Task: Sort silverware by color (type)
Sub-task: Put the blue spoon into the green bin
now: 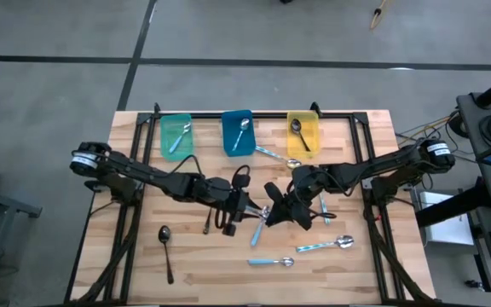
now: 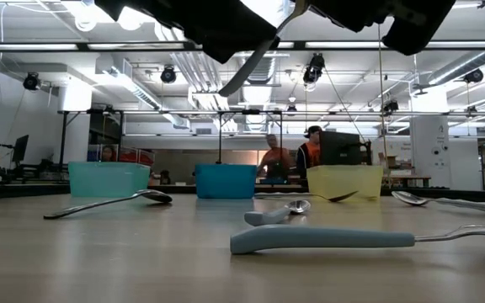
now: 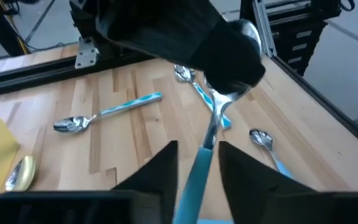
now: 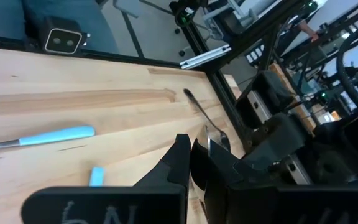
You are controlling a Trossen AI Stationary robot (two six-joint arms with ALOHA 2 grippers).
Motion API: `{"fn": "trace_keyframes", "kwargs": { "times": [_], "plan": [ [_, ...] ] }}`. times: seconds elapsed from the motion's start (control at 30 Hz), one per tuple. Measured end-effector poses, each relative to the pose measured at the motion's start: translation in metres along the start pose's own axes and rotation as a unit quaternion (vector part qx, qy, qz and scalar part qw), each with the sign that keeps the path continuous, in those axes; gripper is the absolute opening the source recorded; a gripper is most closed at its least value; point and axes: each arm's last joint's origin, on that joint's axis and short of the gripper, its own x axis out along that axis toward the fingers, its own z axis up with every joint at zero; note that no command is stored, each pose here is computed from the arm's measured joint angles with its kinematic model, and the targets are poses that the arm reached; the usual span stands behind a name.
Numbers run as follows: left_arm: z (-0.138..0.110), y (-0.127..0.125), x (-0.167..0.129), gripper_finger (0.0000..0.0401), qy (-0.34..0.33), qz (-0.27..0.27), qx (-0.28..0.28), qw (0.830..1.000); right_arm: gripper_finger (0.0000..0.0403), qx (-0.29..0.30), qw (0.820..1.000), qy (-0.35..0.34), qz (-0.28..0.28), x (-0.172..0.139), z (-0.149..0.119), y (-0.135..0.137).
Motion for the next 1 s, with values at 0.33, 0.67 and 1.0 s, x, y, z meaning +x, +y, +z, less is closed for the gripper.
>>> {"fn": "trace_keyframes", "kwargs": {
  "times": [0.33,0.67,1.0],
  "plan": [
    [-0.0008,0.0003,0.0000,0.0007,0.004,0.001,-0.015,1.000,0.0013,0.059,0.998,0.001,-0.004,-0.0004,-0.0005,-0.0009],
    [-0.0017,0.0006,-0.0002,0.0002,0.009,0.006,-0.015,1.000,0.0013,0.094,0.995,0.022,-0.030,-0.0007,-0.0018,-0.0032],
    [-0.0006,0.0011,-0.0011,0.0002,0.005,0.007,-0.015,1.000,0.0013,0.160,0.986,0.015,-0.050,-0.0011,-0.0009,-0.0063]
  ]
}}
